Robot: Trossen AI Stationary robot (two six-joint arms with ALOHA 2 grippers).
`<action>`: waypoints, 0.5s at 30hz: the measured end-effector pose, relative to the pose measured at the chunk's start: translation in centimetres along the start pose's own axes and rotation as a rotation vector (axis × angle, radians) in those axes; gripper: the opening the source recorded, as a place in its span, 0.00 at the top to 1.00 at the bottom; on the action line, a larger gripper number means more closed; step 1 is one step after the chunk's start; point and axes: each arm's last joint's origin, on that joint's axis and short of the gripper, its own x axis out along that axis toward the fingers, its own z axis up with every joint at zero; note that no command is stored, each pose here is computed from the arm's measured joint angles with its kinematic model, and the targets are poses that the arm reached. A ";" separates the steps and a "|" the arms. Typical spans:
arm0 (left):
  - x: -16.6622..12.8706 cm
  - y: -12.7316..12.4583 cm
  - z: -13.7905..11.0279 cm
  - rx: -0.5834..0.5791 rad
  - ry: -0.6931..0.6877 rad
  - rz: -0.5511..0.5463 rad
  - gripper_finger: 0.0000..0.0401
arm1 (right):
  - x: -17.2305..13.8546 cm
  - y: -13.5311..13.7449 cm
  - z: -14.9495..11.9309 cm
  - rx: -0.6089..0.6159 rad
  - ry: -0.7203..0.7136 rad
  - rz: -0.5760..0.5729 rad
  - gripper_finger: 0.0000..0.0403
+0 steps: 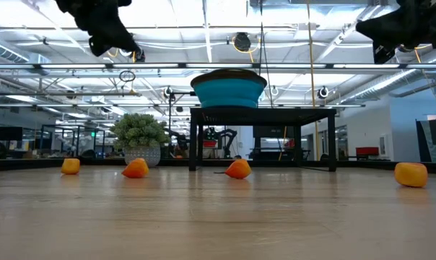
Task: Pick & Place Fruit
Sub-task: Put the orange peach into the blue strainer bowl on the shelf
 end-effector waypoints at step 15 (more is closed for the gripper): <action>2.0 -1.3 -0.8 -0.524 0.306 0.189 1.00 | 0.7 -0.2 -2.3 0.032 0.065 0.025 1.00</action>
